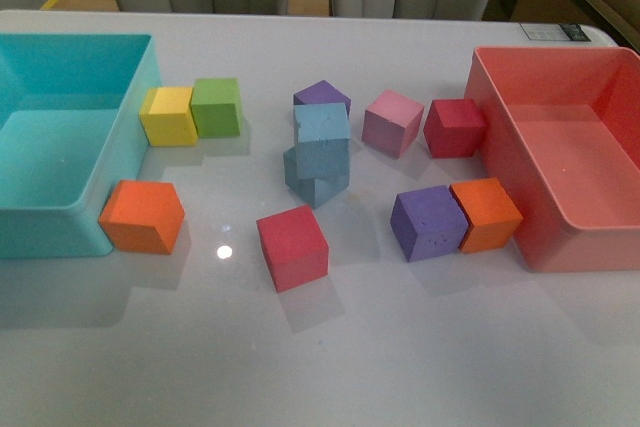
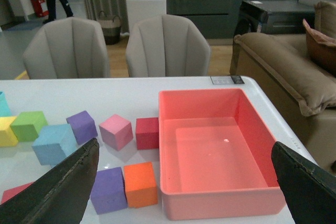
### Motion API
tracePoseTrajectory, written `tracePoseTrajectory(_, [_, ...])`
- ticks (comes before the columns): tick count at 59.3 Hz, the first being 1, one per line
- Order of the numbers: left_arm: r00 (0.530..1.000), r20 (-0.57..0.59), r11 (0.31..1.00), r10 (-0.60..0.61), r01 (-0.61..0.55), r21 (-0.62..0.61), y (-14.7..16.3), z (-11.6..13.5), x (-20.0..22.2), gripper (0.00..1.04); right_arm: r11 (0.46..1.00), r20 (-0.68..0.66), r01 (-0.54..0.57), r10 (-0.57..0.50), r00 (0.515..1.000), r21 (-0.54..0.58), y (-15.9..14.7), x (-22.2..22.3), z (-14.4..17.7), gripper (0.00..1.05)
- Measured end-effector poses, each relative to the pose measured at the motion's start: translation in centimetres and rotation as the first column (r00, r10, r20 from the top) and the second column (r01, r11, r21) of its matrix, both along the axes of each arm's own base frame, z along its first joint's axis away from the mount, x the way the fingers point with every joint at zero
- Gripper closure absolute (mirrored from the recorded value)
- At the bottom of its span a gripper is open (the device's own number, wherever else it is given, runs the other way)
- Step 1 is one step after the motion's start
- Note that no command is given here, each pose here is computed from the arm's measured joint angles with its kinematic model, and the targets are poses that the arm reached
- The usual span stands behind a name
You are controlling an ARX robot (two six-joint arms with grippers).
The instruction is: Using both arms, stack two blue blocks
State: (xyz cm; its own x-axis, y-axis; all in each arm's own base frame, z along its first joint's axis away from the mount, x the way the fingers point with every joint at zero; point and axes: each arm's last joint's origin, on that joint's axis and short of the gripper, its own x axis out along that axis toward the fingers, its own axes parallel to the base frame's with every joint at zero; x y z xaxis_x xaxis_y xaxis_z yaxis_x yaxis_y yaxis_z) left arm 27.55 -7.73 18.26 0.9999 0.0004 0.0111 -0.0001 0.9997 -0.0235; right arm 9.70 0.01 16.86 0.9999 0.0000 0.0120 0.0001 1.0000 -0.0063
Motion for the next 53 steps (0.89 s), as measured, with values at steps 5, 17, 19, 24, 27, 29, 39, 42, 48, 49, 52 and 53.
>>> tracePoseTrajectory(5, [0.999, -0.032, 1.000, -0.014, 0.014, 0.014, 1.3, -1.0, -2.0, 1.03, 1.000, 0.000, 0.000, 0.000, 1.000, 0.000, 0.0, 0.0, 0.0, 0.09])
tracePoseTrajectory(17, [1.000, -0.012, 1.000, -0.009, 0.009, 0.012, 4.0, -1.7, -5.6, 1.03, 1.000, 0.000, 0.000, 0.000, 1.000, 0.000, 0.0, 0.0, 0.0, 0.09])
tracePoseTrajectory(19, [1.000, -0.024, 1.000, -0.003, 0.003, 0.015, 4.4, -2.1, -6.2, 1.03, 1.000, 0.000, 0.000, 0.000, 1.000, 0.000, 0.0, 0.0, 0.0, 0.09])
tracePoseTrajectory(24, [1.000, -0.030, 1.000, -0.004, 0.004, 0.016, 5.0, -2.2, -7.3, 1.03, 1.000, 0.000, 0.000, 0.000, 1.000, 0.000, 0.0, 0.0, 0.0, 0.09])
tracePoseTrajectory(27, [1.000, -0.025, 1.000, -0.004, 0.004, 0.015, 5.3, -2.1, -7.9, 1.03, 1.000, 0.000, 0.000, 0.000, 1.000, 0.000, 0.0, 0.0, 0.0, 0.09])
tracePoseTrajectory(29, [1.000, -0.021, 1.000, -0.009, 0.009, 0.014, 5.4, -2.0, -8.4, 1.03, 1.000, 0.000, 0.000, 0.000, 1.000, 0.000, 0.0, 0.0, 0.0, 0.09])
tracePoseTrajectory(39, [1.000, -0.025, 1.000, -0.004, 0.004, 0.014, 6.2, -2.0, -10.2, 1.03, 1.000, 0.000, 0.000, 0.000, 1.000, 0.000, 0.0, 0.0, 0.0, 0.09])
tracePoseTrajectory(42, [1.000, -0.025, 1.000, -0.002, 0.002, 0.014, 6.4, -2.0, -10.6, 1.03, 1.000, 0.000, 0.000, 0.000, 1.000, 0.000, 0.0, 0.0, 0.0, 0.09])
tracePoseTrajectory(48, [0.999, -0.025, 1.000, -0.026, 0.026, 0.015, 7.1, -2.0, -11.4, 1.03, 1.000, 0.000, 0.000, 0.000, 1.000, 0.000, 0.0, 0.0, 0.0, 0.09])
tracePoseTrajectory(49, [0.999, -0.026, 1.000, -0.021, 0.021, 0.015, 7.3, -2.0, -11.5, 1.03, 1.000, 0.000, 0.000, 0.000, 1.000, 0.000, 0.0, 0.0, 0.0, 0.09])
tracePoseTrajectory(52, [1.000, -0.024, 1.000, -0.006, 0.006, 0.015, 7.6, -1.9, -11.9, 1.03, 1.000, 0.000, 0.001, -0.001, 1.000, 0.000, 0.0, 0.0, 0.0, 0.09])
tracePoseTrajectory(53, [1.000, -0.022, 1.000, -0.001, 0.001, 0.015, 7.6, -1.9, -12.0, 1.03, 1.000, 0.000, 0.001, -0.001, 1.000, 0.000, 0.0, 0.0, 0.0, 0.09])
